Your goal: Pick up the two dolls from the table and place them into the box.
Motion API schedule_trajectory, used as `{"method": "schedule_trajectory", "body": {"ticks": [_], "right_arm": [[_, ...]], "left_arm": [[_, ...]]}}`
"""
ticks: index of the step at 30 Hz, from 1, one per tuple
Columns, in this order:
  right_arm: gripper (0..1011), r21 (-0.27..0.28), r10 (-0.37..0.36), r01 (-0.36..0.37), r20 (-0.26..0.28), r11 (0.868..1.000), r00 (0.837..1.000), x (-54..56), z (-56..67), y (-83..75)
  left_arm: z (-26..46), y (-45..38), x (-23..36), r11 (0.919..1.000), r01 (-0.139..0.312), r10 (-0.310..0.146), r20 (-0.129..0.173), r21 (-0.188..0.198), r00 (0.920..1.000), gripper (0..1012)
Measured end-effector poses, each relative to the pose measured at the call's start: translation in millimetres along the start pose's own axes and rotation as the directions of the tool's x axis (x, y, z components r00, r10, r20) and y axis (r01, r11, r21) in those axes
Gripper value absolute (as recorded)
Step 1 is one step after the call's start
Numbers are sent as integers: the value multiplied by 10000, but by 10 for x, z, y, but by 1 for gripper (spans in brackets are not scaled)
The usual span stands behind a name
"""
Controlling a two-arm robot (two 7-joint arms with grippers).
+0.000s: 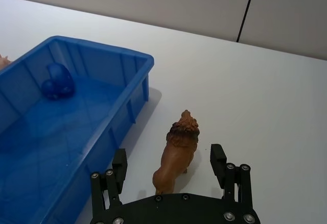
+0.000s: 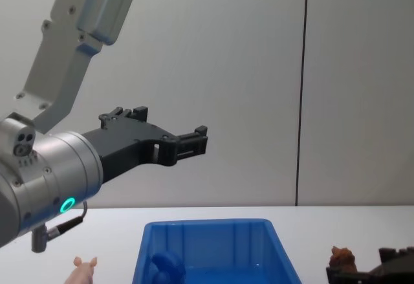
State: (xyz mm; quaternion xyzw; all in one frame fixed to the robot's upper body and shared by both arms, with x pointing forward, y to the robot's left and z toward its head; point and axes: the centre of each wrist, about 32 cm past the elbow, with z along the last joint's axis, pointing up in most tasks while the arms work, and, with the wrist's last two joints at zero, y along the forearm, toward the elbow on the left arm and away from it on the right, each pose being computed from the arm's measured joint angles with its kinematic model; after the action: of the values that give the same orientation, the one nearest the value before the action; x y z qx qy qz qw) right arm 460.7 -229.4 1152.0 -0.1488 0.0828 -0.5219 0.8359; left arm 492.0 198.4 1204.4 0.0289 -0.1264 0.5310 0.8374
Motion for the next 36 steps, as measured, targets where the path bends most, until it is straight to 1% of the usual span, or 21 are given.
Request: {"method": "schedule_trajectory", "body": {"ticks": [10, 16, 20, 28, 29, 30, 33, 34, 36], "right_arm": [[1001, -416, 97, -99, -70, 9991, 9999, -11, -72, 167], [1001, -568, 33, -37, -78, 9984, 10000, -23, -102, 216], [1001, -729, -45, 37, -106, 9973, 9999, -37, -145, 250], [998, -906, -110, 98, -131, 9958, 9999, -51, -196, 284], [983, -929, -121, 109, -132, 9956, 9998, -52, -202, 289], [941, -939, -126, 113, -133, 9955, 9998, -54, -205, 291], [901, -978, -144, 130, -136, 9951, 9998, -57, -216, 298], [854, -986, -147, 132, -137, 9950, 9998, -57, -219, 299], [815, -1000, -153, 138, -140, 9949, 9998, -59, -223, 302]], "left_arm": [[0, 0, 0, 10000, 0, 0, 0, 0, 10000, 1001], [0, 0, 0, 10000, -1, 1, 0, 0, 10000, 1001], [0, 0, 0, 10000, -1, 1, 0, 0, 10000, 1001], [0, 0, 0, 10000, 0, 0, 0, 0, 10000, 1001], [0, 0, 0, 10000, 0, 0, 0, 0, 10000, 1001], [0, 0, 0, 10000, -1, 1, 0, 0, 10000, 1001], [0, 0, 0, 10000, -1, 1, 0, 0, 10000, 1001], [0, 0, 0, 10000, -1, 1, 0, 0, 10000, 1001], [0, 0, 0, 10000, -1, 1, 0, 0, 10000, 1001]]}}
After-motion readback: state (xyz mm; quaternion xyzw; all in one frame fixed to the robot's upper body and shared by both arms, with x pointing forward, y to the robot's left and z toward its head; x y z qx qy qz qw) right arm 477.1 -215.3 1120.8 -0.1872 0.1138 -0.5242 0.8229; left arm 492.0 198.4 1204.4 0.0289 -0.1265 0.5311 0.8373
